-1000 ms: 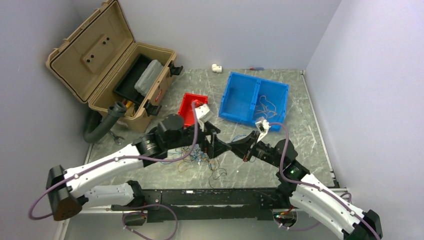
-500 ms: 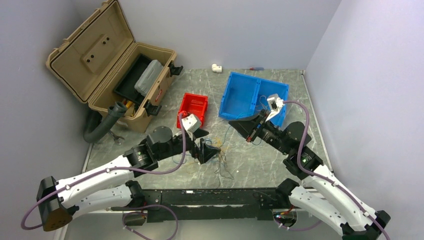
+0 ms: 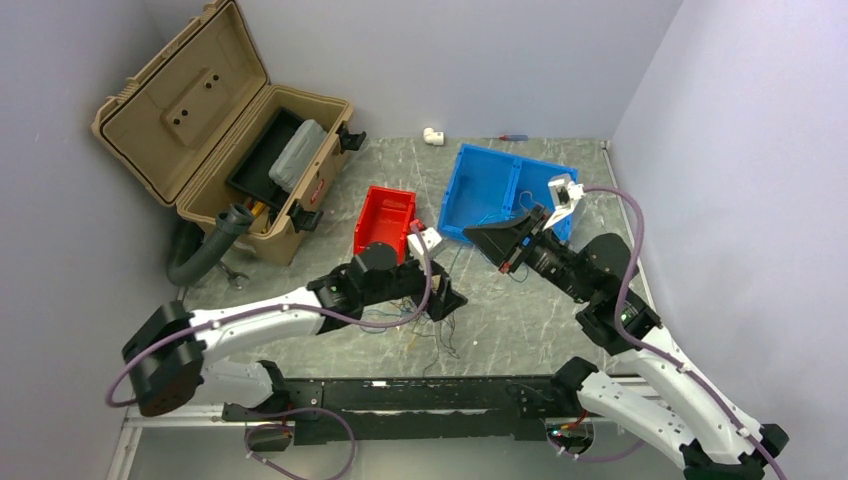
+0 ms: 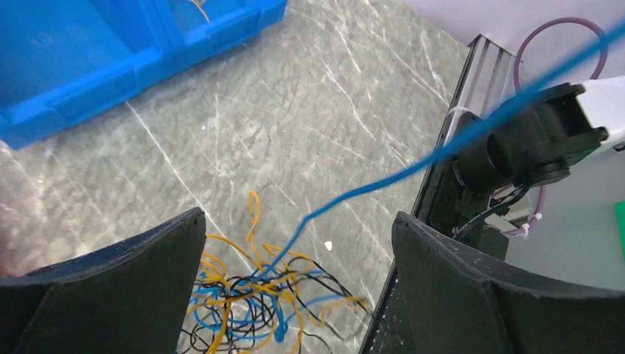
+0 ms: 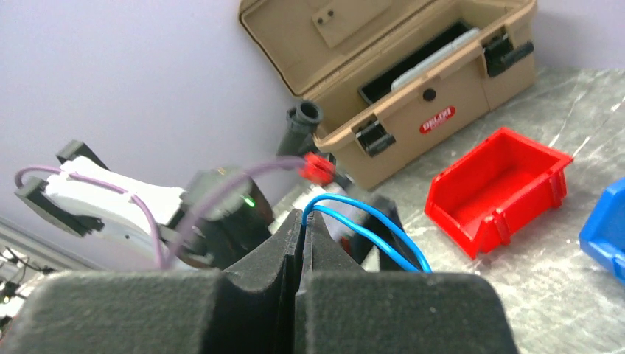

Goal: Untangle the cables

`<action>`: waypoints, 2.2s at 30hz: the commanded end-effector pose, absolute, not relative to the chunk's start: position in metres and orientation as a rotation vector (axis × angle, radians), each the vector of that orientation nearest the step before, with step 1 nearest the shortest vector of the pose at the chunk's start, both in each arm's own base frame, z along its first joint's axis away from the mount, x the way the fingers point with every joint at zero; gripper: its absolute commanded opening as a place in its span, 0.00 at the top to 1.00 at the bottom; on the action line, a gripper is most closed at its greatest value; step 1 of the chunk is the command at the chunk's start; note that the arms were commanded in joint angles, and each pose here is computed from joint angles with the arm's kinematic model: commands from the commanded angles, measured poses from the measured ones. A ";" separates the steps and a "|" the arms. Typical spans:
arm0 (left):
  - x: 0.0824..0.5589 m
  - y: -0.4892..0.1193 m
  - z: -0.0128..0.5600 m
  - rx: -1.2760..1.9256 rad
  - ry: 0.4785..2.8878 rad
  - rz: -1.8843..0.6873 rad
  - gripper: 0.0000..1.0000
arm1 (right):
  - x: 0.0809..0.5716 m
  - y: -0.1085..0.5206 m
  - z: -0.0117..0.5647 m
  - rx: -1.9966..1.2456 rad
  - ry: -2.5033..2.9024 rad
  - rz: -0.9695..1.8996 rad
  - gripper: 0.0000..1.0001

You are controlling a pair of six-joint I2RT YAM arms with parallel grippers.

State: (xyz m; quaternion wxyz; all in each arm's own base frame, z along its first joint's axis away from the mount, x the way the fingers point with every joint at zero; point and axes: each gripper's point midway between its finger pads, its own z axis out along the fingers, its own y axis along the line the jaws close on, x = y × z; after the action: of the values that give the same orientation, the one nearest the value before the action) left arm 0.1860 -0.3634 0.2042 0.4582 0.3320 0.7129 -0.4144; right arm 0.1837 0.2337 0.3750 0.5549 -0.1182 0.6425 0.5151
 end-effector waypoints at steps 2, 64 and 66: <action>0.186 -0.394 0.197 0.798 1.750 -1.146 0.05 | 0.180 0.215 0.457 -0.226 1.339 1.191 1.00; 0.180 -0.317 0.221 0.639 1.760 -0.916 0.04 | 0.335 0.152 0.364 0.215 1.715 0.359 1.00; 0.183 -0.305 0.217 0.594 1.787 -0.871 0.03 | 0.349 0.154 0.346 0.241 1.774 0.369 1.00</action>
State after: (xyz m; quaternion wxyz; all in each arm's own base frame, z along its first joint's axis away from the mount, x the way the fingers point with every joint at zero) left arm 0.1752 -0.3251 0.2079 0.4895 0.2902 0.7256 -0.3868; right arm 0.3243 0.1554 0.3889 0.6596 0.0742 0.7265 0.1778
